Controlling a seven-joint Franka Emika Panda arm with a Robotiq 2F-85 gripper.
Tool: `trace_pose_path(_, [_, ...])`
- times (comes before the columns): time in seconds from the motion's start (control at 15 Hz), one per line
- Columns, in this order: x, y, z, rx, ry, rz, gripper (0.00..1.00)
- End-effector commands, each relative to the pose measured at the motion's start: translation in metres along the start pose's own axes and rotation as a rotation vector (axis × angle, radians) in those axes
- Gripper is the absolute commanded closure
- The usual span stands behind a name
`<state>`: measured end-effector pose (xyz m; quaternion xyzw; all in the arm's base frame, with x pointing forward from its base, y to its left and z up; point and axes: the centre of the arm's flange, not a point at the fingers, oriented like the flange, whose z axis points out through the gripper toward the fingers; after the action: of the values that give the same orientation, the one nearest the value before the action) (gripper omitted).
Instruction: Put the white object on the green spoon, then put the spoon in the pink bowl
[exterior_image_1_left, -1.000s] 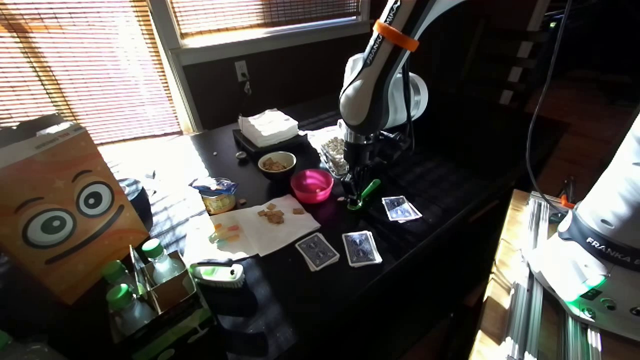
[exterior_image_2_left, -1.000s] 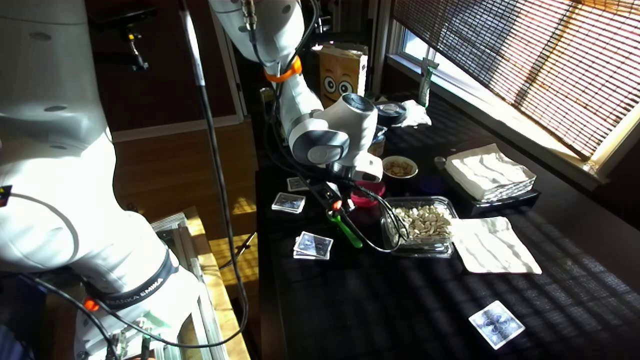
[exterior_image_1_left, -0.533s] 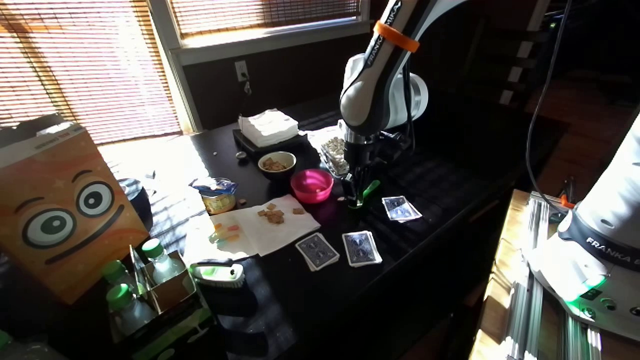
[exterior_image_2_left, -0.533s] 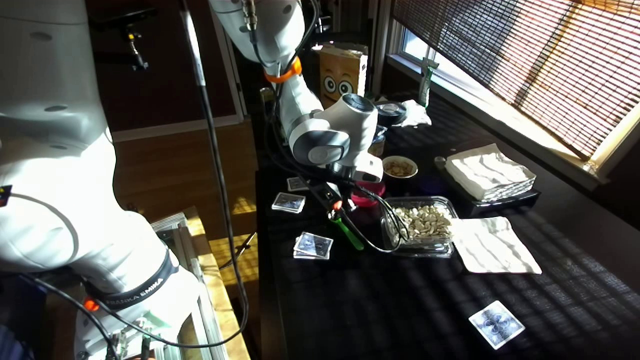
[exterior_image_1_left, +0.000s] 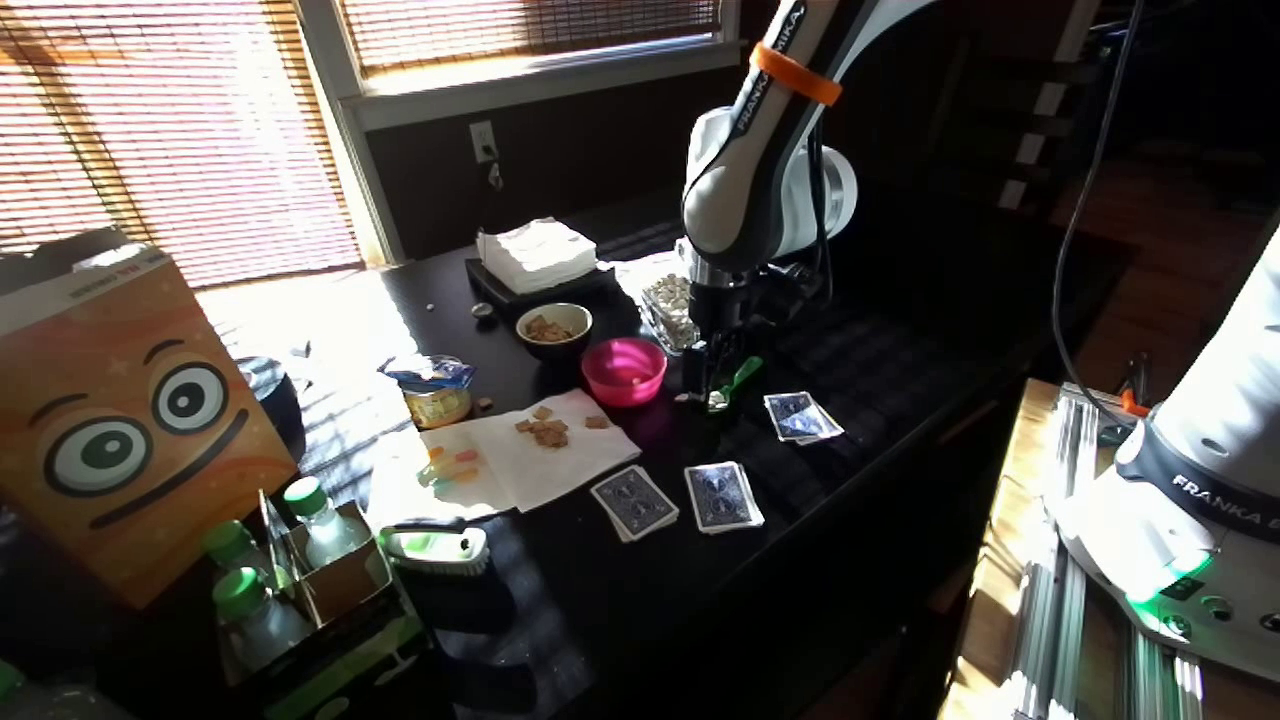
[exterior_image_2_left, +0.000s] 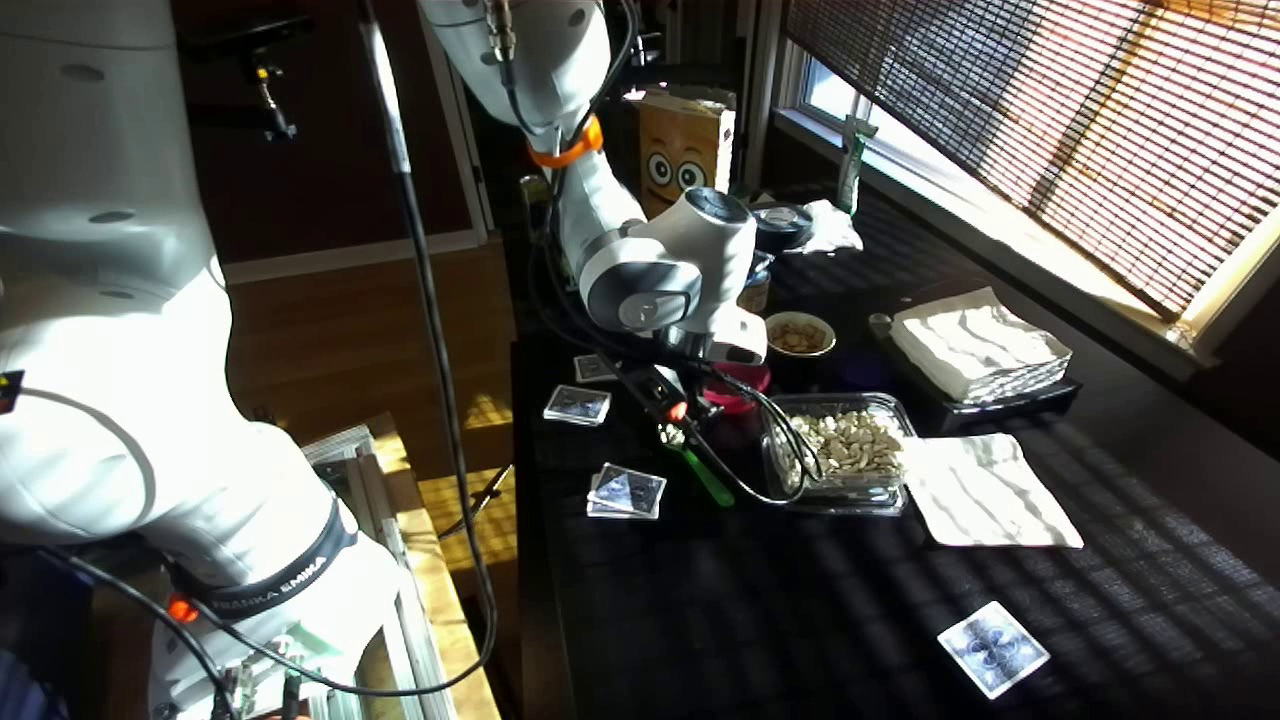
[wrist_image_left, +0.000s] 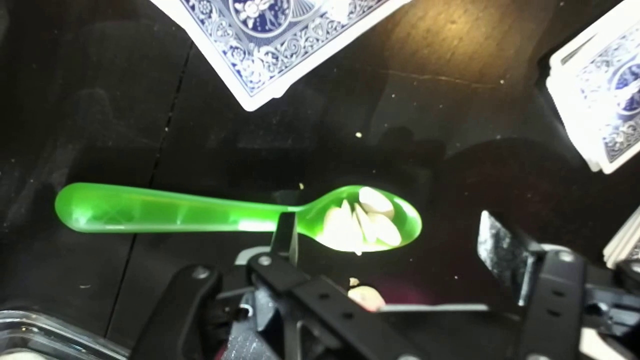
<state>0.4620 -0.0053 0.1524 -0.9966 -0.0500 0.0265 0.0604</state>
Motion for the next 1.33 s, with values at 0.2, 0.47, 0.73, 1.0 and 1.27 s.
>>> trace_pose_path(0.2, [-0.003,-0.004,-0.014,0.029,0.015,0.050,0.00])
trace_pose_path(0.47, [-0.013,0.001,-0.033,0.028,-0.015,0.286,0.00])
trace_pose_path(0.73, [-0.017,0.013,-0.042,0.009,-0.029,0.503,0.00])
trace_pose_path(1.0, [-0.014,0.024,-0.034,0.024,-0.066,0.721,0.00])
trace_pose_path(1.27, [-0.014,0.031,-0.027,0.028,-0.080,0.929,0.00])
